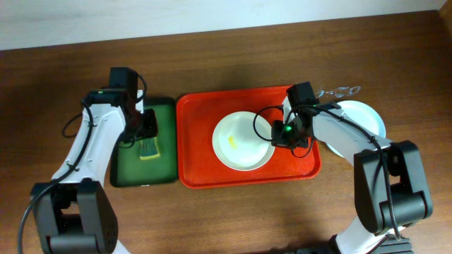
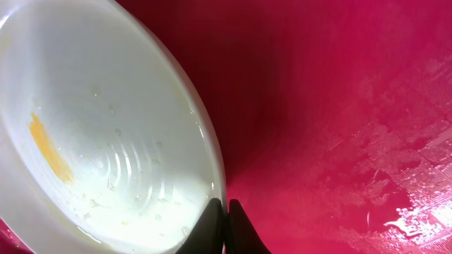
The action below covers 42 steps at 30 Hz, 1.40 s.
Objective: Clean dirty plates on tray and stack at the side
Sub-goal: 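Lower left gripper onto the sponge in the green tray and grasp it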
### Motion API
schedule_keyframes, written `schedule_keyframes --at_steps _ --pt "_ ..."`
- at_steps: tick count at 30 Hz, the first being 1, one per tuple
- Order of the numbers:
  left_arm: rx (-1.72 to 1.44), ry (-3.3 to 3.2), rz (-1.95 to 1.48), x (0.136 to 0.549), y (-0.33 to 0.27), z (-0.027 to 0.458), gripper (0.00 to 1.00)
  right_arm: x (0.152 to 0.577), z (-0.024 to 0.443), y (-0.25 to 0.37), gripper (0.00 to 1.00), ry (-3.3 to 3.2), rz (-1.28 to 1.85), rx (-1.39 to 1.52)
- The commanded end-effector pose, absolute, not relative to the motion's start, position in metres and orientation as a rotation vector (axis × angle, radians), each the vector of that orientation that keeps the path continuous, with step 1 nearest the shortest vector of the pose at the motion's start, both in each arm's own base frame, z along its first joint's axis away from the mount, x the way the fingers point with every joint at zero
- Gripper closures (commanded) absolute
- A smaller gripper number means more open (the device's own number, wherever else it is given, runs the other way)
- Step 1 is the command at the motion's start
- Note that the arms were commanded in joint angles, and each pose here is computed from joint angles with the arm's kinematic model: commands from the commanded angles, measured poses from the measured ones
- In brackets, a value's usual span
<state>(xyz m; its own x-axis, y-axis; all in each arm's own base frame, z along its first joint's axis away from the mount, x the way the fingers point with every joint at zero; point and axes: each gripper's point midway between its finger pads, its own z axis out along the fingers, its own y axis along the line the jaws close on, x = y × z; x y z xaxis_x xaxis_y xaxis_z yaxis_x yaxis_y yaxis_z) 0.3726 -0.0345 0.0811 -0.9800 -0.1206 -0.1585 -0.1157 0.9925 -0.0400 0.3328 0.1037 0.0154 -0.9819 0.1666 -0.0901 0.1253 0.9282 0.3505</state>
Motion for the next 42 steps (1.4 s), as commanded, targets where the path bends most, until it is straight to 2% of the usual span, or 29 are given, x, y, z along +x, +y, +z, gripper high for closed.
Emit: schedule_keyframes --at_steps 1,4,7,20,22,23,24,27,30,31,35,37,40,42 --pt "-0.244 2.993 -0.001 0.364 -0.029 0.058 0.59 0.331 0.017 0.104 0.95 2.964 0.515 0.216" --pt "-0.242 2.979 -0.005 0.362 -0.029 0.039 0.60 0.331 0.017 0.104 0.95 2.964 0.515 0.216" --pt "-0.239 2.951 -0.012 0.364 -0.029 0.029 0.65 0.333 0.018 0.105 0.95 2.956 0.516 0.213" --pt "-0.236 2.893 -0.019 0.368 -0.028 0.008 0.65 0.333 0.018 0.105 0.95 2.957 0.516 0.214" --pt "-0.236 2.898 -0.019 0.366 -0.028 0.007 0.78 0.333 0.018 0.105 0.95 2.957 0.516 0.214" --pt "-0.237 2.897 -0.020 0.366 -0.028 0.007 0.92 0.333 0.018 0.105 0.95 2.957 0.516 0.214" --pt "-0.236 2.893 -0.021 0.368 -0.028 0.008 1.00 0.333 0.018 0.105 0.96 2.957 0.516 0.213" --pt "-0.225 2.874 -0.024 0.375 -0.029 0.020 1.00 0.333 0.018 0.105 0.93 2.957 0.516 0.213" --pt "-0.151 2.849 -0.021 0.387 -0.030 0.049 1.00 0.333 0.018 0.105 0.73 2.957 0.516 0.213" --pt "-0.112 2.838 -0.017 0.392 -0.031 0.063 1.00 0.333 0.018 0.105 0.71 2.957 0.516 0.213" --pt "0.010 2.817 0.005 0.404 -0.032 0.106 1.00 0.332 0.018 0.105 0.73 2.961 0.516 0.214" --pt "0.009 2.805 0.068 0.408 -0.024 0.121 1.00 0.330 0.017 0.104 0.71 2.969 0.514 0.216" --pt "0.025 2.803 0.070 0.409 -0.025 0.123 1.00 0.329 0.017 0.104 0.69 2.971 0.514 0.217" --pt "0.026 2.807 0.070 0.408 -0.025 0.123 1.00 0.328 0.016 0.105 0.79 2.976 0.515 0.214"
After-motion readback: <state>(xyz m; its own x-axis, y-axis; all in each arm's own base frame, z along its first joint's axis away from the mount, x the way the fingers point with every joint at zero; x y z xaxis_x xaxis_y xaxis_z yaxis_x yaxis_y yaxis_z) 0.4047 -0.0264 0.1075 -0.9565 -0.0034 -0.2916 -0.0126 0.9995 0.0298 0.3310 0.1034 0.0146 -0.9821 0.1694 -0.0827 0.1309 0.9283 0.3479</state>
